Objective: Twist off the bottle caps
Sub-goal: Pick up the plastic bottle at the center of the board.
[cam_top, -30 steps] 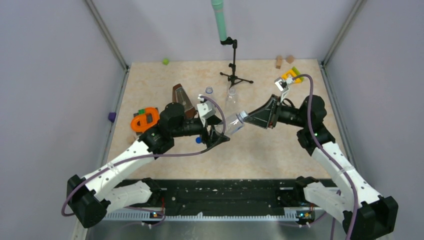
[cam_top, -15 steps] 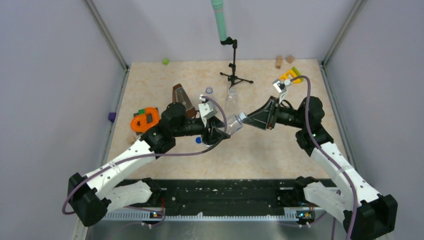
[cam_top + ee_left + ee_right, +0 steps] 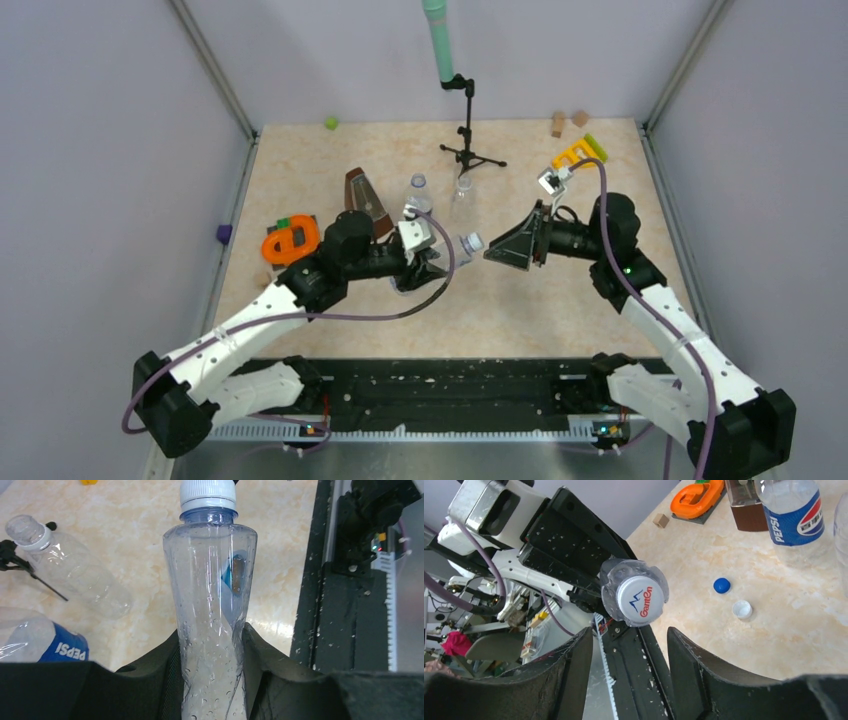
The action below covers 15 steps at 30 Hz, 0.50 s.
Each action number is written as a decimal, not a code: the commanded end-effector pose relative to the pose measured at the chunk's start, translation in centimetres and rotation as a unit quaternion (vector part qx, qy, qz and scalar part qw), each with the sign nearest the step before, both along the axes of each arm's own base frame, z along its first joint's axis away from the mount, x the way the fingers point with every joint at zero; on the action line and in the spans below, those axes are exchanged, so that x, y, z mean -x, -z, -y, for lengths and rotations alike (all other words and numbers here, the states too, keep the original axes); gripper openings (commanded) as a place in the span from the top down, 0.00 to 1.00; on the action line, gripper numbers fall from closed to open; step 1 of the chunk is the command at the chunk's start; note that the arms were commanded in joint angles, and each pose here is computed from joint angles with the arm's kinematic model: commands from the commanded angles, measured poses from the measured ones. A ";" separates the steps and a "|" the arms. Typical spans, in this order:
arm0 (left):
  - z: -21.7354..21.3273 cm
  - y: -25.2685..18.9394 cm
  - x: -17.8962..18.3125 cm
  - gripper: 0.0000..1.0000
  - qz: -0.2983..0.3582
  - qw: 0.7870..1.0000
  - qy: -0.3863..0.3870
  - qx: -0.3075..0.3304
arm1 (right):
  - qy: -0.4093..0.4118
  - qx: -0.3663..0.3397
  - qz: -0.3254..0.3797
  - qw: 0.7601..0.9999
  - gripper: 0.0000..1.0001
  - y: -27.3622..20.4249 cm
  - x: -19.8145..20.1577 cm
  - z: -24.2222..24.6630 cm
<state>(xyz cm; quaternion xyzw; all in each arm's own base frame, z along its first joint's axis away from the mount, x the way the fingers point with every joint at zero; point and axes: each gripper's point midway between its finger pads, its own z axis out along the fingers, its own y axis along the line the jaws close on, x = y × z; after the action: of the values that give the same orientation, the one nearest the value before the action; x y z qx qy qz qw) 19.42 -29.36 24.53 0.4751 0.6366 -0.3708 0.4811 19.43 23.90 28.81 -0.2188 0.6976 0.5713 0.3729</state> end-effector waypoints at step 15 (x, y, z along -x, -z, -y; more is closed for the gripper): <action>-4.4 0.2 -1.7 1.00 0.299 0.946 -0.039 -0.123 | 0.015 -0.065 -0.085 0.994 0.44 0.1 -1.2 -1.5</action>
<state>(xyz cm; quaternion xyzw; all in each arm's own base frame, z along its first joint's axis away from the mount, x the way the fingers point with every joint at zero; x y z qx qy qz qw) 19.22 -25.35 22.00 0.6010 0.5577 -0.1862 0.5413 20.48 24.56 27.20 -0.1485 0.7111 0.6011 0.3330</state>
